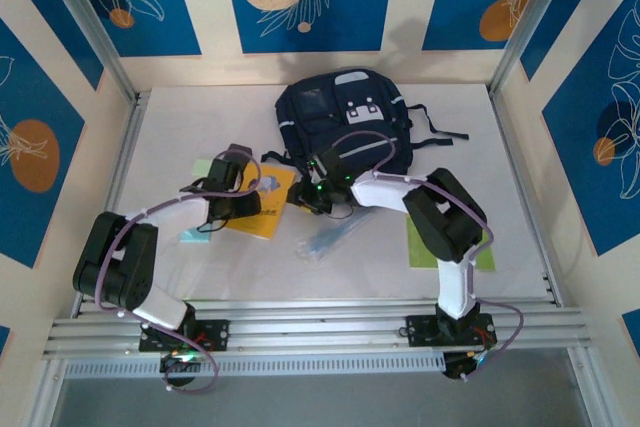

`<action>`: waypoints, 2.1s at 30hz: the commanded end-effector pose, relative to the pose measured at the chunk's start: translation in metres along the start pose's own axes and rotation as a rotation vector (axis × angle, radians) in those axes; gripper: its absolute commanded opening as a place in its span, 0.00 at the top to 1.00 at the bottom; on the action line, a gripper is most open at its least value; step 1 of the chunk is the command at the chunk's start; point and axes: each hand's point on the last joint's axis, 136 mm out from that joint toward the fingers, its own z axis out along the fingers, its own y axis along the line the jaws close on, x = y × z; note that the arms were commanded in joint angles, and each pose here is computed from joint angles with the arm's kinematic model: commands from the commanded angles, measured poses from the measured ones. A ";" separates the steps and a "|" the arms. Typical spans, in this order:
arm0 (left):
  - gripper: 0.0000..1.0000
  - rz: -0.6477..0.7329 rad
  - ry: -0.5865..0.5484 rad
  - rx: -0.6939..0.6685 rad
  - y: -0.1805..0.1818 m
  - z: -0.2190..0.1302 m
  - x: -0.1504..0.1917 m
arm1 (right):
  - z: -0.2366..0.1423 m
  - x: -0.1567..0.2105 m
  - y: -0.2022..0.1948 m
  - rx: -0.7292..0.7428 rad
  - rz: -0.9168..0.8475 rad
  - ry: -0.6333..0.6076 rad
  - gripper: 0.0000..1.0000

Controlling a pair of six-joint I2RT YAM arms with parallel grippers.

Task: Pack the student bag
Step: Pick up the book from the center of the table.

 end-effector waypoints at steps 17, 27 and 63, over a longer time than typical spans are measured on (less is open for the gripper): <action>0.32 -0.102 0.103 0.114 -0.007 0.021 0.039 | 0.007 -0.019 0.073 -0.178 -0.031 -0.035 0.74; 0.28 -0.117 0.098 0.129 -0.012 0.013 0.033 | 0.000 -0.020 0.074 -0.202 0.009 -0.007 1.00; 0.94 -0.363 -0.180 0.727 -0.122 -0.037 -0.056 | -0.113 -0.056 0.021 -0.378 -0.001 -0.007 0.79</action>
